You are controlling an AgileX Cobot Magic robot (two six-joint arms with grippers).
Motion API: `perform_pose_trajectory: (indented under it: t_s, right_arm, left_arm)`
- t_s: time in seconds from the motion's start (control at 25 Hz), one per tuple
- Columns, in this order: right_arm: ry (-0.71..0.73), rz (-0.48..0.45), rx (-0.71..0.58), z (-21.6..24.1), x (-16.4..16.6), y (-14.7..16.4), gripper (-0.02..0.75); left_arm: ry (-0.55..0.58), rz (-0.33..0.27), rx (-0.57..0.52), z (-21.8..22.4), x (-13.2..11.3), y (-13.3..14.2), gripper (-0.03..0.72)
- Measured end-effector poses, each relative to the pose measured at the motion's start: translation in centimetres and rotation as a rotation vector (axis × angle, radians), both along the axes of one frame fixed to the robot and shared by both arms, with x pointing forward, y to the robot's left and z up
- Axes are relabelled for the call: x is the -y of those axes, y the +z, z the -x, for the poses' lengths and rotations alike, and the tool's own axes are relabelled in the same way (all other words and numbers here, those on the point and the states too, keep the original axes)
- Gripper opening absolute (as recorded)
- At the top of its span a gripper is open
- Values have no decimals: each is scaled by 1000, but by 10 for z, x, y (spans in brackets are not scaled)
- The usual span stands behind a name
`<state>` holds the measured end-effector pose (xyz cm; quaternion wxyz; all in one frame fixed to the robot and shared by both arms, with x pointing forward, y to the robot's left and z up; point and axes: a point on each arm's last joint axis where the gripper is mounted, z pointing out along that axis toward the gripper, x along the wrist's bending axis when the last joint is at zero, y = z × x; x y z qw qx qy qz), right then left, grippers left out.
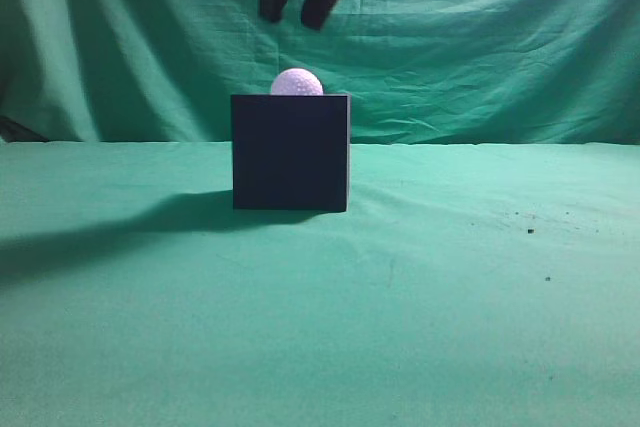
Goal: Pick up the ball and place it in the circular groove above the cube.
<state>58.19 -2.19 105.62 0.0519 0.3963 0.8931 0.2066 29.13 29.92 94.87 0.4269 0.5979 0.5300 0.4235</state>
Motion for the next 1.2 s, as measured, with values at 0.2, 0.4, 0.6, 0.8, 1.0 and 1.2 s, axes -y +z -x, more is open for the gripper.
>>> perform_pose_trajectory:
  t_s: [0.2,0.4,0.6,0.8,1.0,1.2]
  right_arm:
    - [-22,42,-11,8,10,34,36]
    - [-97,48,44,20,27,62,0]
    - [-143,28,45,58,58,85,0]
    - [-176,28,22,113,99,86,0]
    - [-185,-81,125,162,137,84,0]
    - [-189,-184,197,204,166,69,0]
  left_arm:
    - [0,0,0,0,0,0,0]
    - [0,0,0,0,0,0,0]
    - [0,0,0,0,0,0,0]
    - [0,0,0,0,0,0,0]
    - [0,0,0,0,0,0,0]
    - [0,0,0,0,0,0,0]
